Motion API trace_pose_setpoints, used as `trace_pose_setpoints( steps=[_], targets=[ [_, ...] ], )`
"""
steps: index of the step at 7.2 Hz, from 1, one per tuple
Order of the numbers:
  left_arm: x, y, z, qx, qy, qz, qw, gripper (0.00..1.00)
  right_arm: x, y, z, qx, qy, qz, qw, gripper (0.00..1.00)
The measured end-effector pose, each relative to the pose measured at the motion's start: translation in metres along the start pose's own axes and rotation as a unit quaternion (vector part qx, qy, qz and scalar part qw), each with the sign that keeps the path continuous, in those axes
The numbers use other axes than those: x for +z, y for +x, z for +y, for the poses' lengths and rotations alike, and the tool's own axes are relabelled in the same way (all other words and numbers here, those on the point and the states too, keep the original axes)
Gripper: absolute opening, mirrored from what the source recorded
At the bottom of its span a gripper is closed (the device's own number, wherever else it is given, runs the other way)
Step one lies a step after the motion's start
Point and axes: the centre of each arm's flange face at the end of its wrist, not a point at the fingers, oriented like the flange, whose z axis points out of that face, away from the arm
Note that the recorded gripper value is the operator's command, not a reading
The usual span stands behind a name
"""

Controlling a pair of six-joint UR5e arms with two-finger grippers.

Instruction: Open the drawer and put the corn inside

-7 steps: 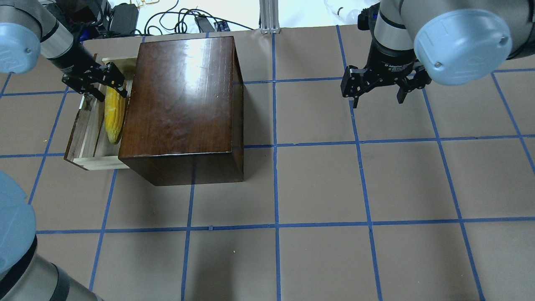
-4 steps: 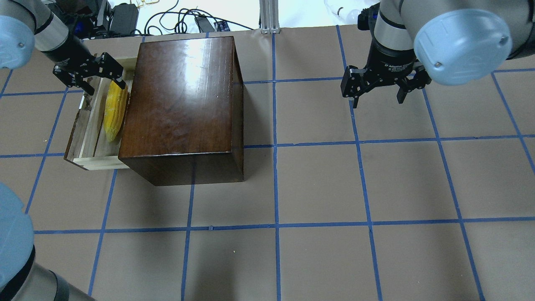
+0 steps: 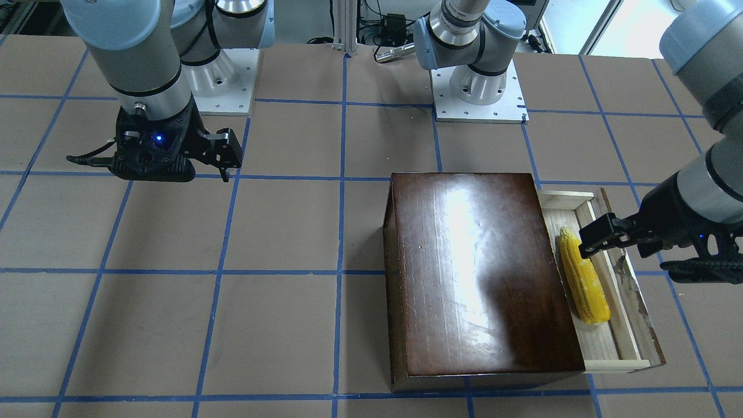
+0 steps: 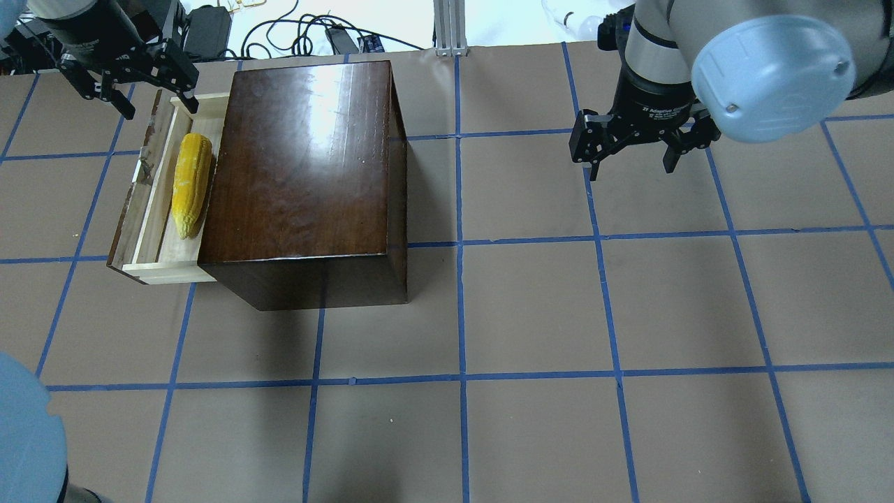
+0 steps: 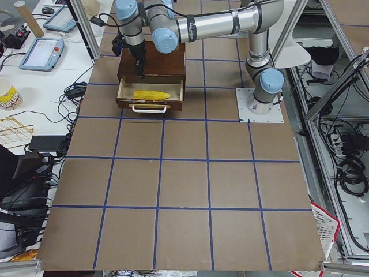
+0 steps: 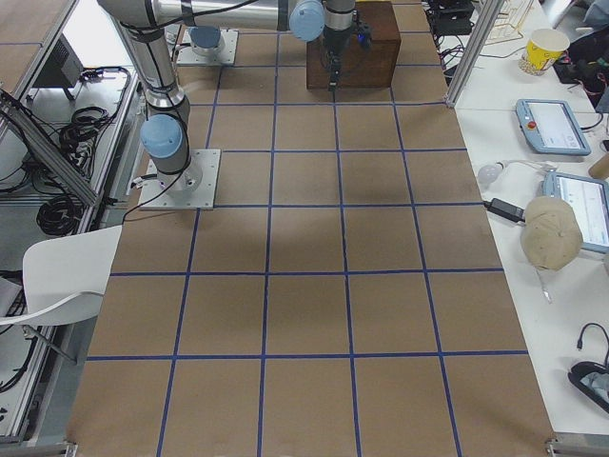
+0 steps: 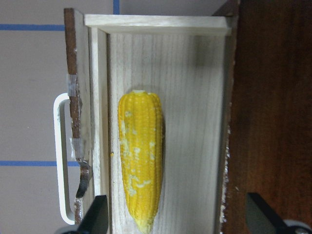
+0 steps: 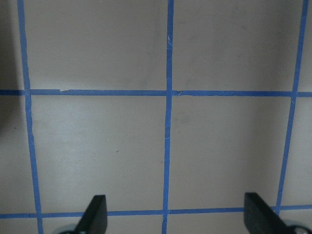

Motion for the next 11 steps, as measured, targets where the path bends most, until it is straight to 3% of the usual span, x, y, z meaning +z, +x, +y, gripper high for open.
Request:
trace_pose_setpoints(
  steps=[4, 7, 11],
  targets=[
    [-0.054, 0.102, 0.058, 0.0, 0.005, -0.001, 1.0, 1.0, 0.0, 0.0, 0.0, 0.0, 0.0, 0.0, 1.0, 1.0],
    [-0.035, 0.148, 0.082, 0.003, -0.008, -0.006, 0.9999, 1.0, 0.0, 0.0, 0.0, 0.0, 0.0, 0.0, 1.0, 1.0],
    [-0.012, 0.147, 0.105, -0.012, -0.022, -0.028, 0.9993, 1.0, 0.0, 0.0, 0.0, 0.0, 0.0, 0.0, 1.0, 1.0]
  ],
)
